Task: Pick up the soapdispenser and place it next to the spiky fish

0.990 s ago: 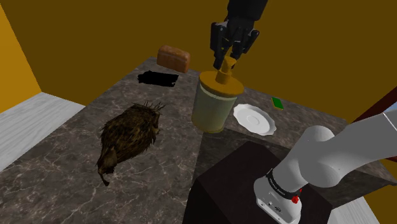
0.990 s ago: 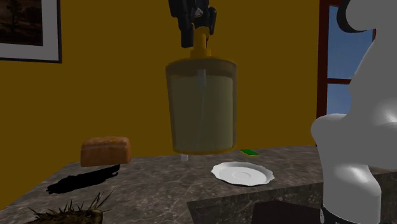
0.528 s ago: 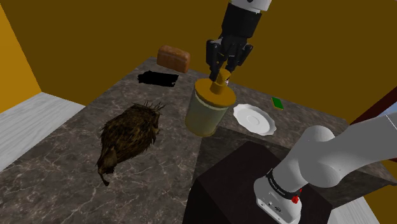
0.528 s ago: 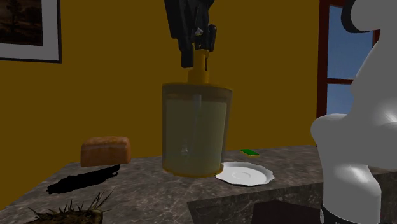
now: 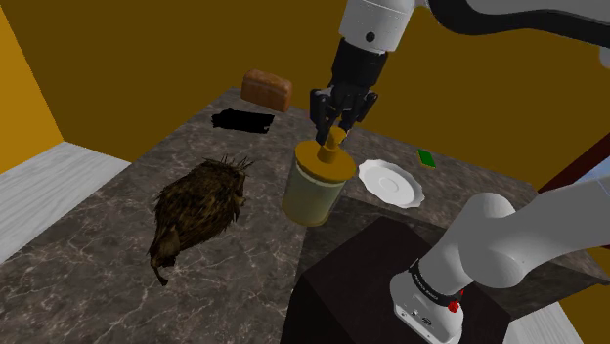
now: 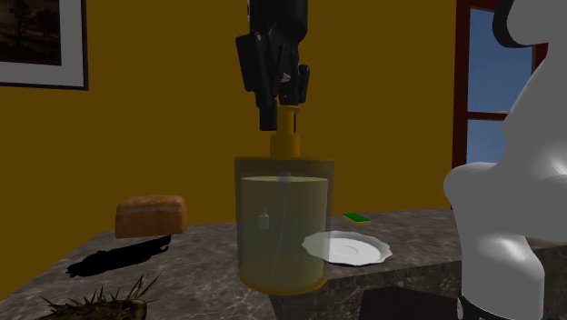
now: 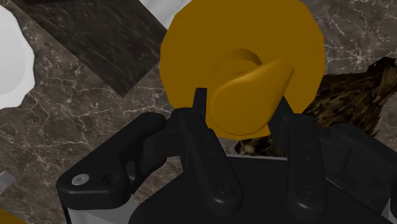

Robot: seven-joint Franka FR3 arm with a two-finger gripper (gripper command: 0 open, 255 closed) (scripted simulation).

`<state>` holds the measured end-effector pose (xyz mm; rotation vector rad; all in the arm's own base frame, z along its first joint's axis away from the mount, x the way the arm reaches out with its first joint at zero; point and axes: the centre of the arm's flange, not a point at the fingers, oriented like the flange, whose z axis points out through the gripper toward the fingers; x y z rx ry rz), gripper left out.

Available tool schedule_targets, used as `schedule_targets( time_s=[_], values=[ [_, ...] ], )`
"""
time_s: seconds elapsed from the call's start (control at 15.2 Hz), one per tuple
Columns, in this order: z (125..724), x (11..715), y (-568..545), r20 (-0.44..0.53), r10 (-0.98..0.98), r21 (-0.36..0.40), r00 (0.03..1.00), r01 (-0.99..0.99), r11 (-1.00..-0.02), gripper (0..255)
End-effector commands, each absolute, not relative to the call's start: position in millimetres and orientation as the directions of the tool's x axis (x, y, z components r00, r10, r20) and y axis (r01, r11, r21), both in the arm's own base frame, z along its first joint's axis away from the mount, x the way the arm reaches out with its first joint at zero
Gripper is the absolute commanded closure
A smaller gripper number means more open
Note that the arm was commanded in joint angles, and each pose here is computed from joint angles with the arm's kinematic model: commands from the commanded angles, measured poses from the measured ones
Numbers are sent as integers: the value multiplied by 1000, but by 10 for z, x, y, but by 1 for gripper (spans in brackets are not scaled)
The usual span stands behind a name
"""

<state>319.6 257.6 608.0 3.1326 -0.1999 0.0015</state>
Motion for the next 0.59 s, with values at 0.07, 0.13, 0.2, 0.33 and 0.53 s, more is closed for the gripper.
schedule_targets(
  time_s=[0.07,0.13,0.2,0.33,0.53],
  values=[
    [5918,3203,2581,2,-127,2,992,-127,-992,255],
    [5865,3203,2581,2,-127,2,992,-127,-992,255],
    [5812,3203,2581,2,-127,2,992,-127,-992,255],
    [5707,3203,2581,2,-127,2,992,-127,-992,255],
    [5548,3203,2581,2,-127,2,992,-127,-992,255]
  ],
)
